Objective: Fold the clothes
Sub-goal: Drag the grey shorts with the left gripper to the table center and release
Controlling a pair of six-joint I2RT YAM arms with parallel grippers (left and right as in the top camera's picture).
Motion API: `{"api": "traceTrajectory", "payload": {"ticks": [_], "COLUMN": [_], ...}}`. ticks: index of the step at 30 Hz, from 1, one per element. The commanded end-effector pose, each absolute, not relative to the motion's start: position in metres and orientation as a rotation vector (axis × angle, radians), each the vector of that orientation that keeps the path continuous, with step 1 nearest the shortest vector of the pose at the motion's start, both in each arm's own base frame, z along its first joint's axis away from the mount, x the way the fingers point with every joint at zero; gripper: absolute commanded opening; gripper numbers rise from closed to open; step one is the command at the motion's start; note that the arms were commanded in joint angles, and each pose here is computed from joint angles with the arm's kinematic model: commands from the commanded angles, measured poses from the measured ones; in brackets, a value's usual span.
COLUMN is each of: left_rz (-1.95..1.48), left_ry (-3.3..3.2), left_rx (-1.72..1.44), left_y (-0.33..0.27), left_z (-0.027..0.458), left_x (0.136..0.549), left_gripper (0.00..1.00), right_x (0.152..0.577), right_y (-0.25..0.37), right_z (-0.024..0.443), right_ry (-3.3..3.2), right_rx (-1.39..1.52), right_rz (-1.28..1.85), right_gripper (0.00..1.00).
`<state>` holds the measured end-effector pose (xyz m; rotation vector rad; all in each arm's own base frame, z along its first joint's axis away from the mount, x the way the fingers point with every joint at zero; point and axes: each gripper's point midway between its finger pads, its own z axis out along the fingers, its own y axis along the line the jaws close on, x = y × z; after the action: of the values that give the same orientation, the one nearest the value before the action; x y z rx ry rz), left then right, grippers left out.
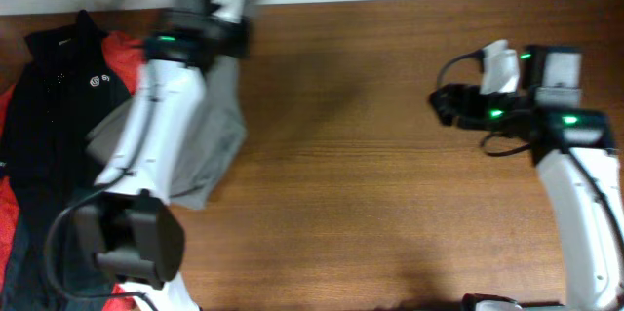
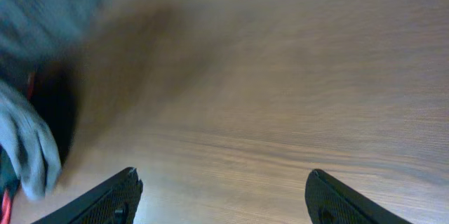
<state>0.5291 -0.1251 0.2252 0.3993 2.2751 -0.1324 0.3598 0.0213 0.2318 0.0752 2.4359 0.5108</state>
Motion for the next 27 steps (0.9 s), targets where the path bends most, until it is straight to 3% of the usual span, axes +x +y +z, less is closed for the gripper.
{"api": "traceTrajectory", "payload": {"ticks": [1,10,16,20,22,27], "left_rz": [-0.311,-0.423,-0.533,-0.624,-0.694,-0.811], "left_ry": [2.286,2.429,2.351,2.277,2.286,2.356], "left_rx": [0.628,1.051,1.242,1.339,1.337,1.189], "left_y": [-0.229,-0.386,-0.450,-0.485,-0.490,-0.462], "left_z": [0.200,0.062,0.051,0.063,0.075,0.134], "left_x": [0.498,0.403,0.341,0.305,0.301,0.346], "left_gripper": [0.01,0.01,0.03,0.57,0.75,0.96], "right_x": [0.356,0.335,0.328,0.324,0.323,0.324], "right_y": [-0.014,-0.074,-0.101,-0.117,-0.122,-0.124], "right_z": [0.270,0.268,0.270,0.278,0.283,0.289], "right_ry": [2.355,2.365,2.336,2.305,2.291,2.276], "right_rx": [0.158,0.399,0.490,0.537,0.548,0.542], "right_rz": [0.432,0.364,0.329,0.298,0.286,0.280], "right_gripper": [0.79,0.80,0.80,0.80,0.80,0.80]}}
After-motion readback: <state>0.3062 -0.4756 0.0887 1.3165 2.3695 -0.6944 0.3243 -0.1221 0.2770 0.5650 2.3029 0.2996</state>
